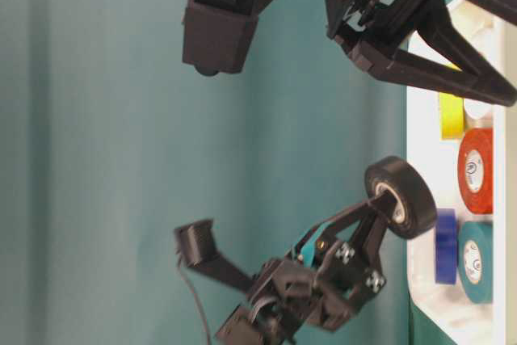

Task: Put the tape alternately from left to right into the white case.
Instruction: 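Carry the black roll into the tray's top middle slot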

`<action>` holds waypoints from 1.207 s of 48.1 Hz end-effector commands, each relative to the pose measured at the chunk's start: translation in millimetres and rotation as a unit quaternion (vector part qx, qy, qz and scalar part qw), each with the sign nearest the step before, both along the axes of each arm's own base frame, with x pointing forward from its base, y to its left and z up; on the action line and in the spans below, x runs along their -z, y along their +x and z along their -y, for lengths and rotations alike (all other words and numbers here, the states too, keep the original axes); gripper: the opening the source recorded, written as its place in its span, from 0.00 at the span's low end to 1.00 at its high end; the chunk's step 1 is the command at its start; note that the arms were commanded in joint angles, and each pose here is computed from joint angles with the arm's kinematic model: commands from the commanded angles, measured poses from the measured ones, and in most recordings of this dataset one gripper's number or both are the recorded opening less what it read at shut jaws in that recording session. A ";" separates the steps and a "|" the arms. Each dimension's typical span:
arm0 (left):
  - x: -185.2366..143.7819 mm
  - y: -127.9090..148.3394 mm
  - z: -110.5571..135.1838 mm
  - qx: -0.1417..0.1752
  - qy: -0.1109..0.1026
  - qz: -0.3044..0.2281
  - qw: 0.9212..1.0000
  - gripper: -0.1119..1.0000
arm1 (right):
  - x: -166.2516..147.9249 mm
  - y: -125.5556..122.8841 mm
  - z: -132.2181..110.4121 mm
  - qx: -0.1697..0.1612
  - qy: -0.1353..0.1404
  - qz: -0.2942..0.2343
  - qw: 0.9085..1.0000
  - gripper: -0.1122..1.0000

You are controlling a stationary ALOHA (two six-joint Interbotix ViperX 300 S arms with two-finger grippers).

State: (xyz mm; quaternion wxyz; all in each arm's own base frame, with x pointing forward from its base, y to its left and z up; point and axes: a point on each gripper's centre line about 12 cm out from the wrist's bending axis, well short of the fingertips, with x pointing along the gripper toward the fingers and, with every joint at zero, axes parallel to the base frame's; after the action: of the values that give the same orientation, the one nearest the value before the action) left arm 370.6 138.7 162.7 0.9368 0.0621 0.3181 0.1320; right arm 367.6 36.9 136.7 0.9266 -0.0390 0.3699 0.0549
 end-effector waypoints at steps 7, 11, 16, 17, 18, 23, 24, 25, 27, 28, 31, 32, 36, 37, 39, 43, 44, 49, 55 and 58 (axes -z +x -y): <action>-9.4 14.1 -30.7 -0.026 0.012 0.021 0.999 0.31 | -10.8 0.0 -1.1 -0.002 0.003 0.017 1.000 0.62; -7.2 15.1 -40.4 -0.036 0.012 0.019 0.999 0.31 | -10.5 -0.3 -1.3 -0.003 0.004 0.017 1.000 0.62; -5.4 15.5 -49.3 -0.045 0.012 0.019 0.999 0.31 | -10.7 -0.1 -1.5 -0.004 0.005 0.018 1.000 0.62; -5.7 16.0 -50.3 -0.046 0.012 0.020 0.999 0.31 | -10.2 -0.5 -1.4 -0.003 0.005 0.018 1.000 0.62; -5.4 16.0 -51.0 -0.047 0.012 0.019 0.999 0.31 | -10.4 -0.4 -1.6 -0.004 0.005 0.018 1.000 0.62; -5.8 16.4 -52.0 -0.048 0.011 0.020 0.999 0.31 | -9.9 -0.3 -1.7 -0.004 0.005 0.018 1.000 0.62; -6.5 16.4 -52.0 -0.049 0.011 0.021 0.999 0.31 | -11.0 0.1 -1.7 -0.005 0.005 0.020 1.000 0.62; -5.8 16.4 -52.0 -0.049 0.010 0.021 0.999 0.31 | -9.9 -0.3 -1.7 -0.005 0.005 0.018 1.000 0.62; -6.3 16.3 -51.9 -0.050 0.009 0.021 0.998 0.31 | -10.4 -0.4 -1.6 -0.004 0.004 0.018 1.000 0.62; -6.2 16.2 -51.9 -0.049 0.009 0.020 0.999 0.32 | -10.4 0.1 -1.7 -0.005 0.005 0.019 1.000 0.62; -5.7 15.9 -50.3 -0.048 0.008 0.019 0.999 0.32 | -10.8 0.0 -1.6 -0.004 0.004 0.019 1.000 0.62; -5.8 15.6 -50.1 -0.047 0.009 0.019 0.999 0.32 | -11.0 0.1 -1.7 -0.005 0.005 0.020 1.000 0.62; -6.2 15.2 -47.7 -0.046 0.008 0.019 0.999 0.50 | -11.0 0.1 -1.7 -0.005 0.005 0.020 1.000 0.62; -5.9 14.5 -47.4 -0.046 0.008 0.018 0.999 0.55 | -10.5 -0.4 -1.7 -0.005 0.005 0.019 1.000 0.62; -5.8 14.3 -46.5 -0.045 0.008 0.017 0.999 0.67 | -10.3 0.0 -1.6 -0.004 0.004 0.018 1.000 0.62; -5.5 13.5 -46.2 -0.045 0.008 0.017 0.999 0.86 | -10.4 0.1 -1.7 -0.005 0.005 0.019 1.000 0.62; -5.5 13.5 -46.2 -0.045 0.007 0.017 0.999 0.88 | -10.4 0.1 -1.7 -0.005 0.005 0.019 1.000 0.62; -7.7 12.8 -45.1 -0.044 0.009 0.019 0.999 0.85 | -10.5 -0.4 -1.7 -0.005 0.005 0.019 1.000 0.62; -12.8 10.4 -39.7 -0.040 0.010 0.023 0.999 0.86 | -11.0 0.1 -1.7 -0.005 0.005 0.020 1.000 0.62; -17.0 8.7 -32.5 -0.033 0.011 0.026 0.999 0.86 | -9.9 -0.3 -1.7 -0.005 0.005 0.018 1.000 0.62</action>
State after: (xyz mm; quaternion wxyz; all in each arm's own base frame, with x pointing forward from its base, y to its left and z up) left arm 378.4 177.8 157.6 0.9308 0.0500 0.3198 0.1699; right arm 365.1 36.7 134.2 0.9260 -0.0378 0.3713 0.0566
